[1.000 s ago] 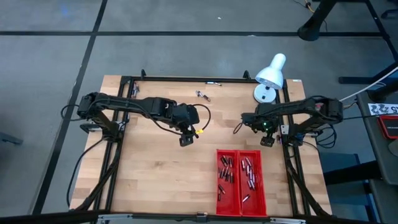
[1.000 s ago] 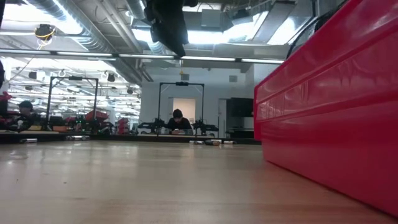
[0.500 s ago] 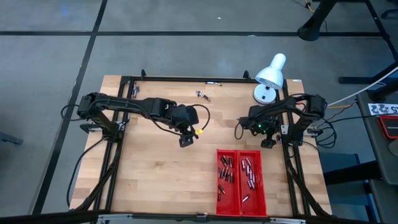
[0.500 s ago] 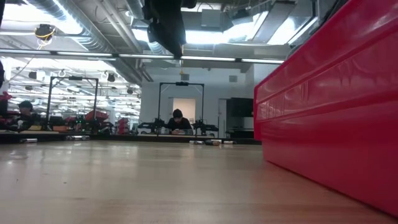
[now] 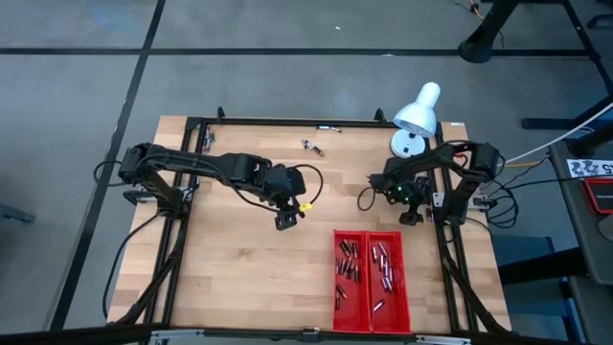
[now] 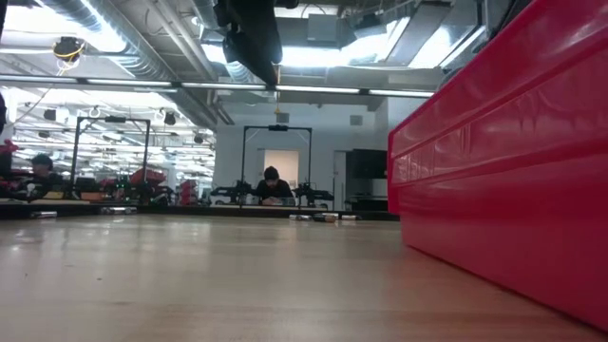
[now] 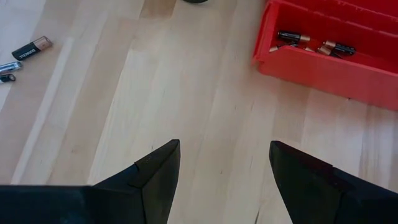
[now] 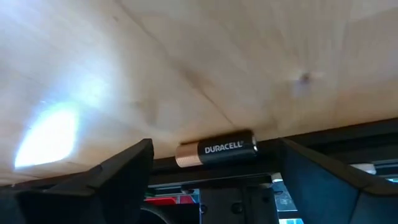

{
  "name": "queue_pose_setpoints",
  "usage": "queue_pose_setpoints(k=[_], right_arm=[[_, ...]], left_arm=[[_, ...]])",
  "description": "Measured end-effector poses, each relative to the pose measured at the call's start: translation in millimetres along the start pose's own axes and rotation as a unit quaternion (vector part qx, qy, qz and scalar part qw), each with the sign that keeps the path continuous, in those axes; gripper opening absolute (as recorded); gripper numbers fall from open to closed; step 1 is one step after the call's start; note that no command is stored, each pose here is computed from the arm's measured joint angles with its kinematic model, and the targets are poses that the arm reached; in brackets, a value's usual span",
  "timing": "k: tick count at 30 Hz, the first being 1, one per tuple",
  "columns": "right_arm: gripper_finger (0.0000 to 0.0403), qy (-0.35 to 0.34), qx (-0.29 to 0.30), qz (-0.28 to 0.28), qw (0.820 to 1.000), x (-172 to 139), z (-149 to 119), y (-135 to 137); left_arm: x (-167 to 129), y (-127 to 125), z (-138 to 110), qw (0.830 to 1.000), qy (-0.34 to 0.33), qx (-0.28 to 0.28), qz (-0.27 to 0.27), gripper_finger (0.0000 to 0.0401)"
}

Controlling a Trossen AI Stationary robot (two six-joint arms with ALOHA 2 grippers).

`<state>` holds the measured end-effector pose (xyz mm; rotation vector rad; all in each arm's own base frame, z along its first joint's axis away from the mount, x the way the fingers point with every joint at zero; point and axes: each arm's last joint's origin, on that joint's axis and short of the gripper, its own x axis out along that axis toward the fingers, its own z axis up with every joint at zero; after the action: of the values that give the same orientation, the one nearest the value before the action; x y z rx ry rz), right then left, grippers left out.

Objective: Sort batteries
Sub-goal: Put the black battery into the left red bin

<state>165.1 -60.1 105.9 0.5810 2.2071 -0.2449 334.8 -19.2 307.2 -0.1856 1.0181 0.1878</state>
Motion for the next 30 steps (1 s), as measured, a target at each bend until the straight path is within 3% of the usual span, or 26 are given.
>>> queue_pose_setpoints(k=[30], right_arm=[[0.0335,-0.001,0.028,0.102,0.994,-0.8,1.2,-18.7]], left_arm=[[0.0,0.1,-0.1,1.000,0.000,-0.016,0.001,0.0237]])
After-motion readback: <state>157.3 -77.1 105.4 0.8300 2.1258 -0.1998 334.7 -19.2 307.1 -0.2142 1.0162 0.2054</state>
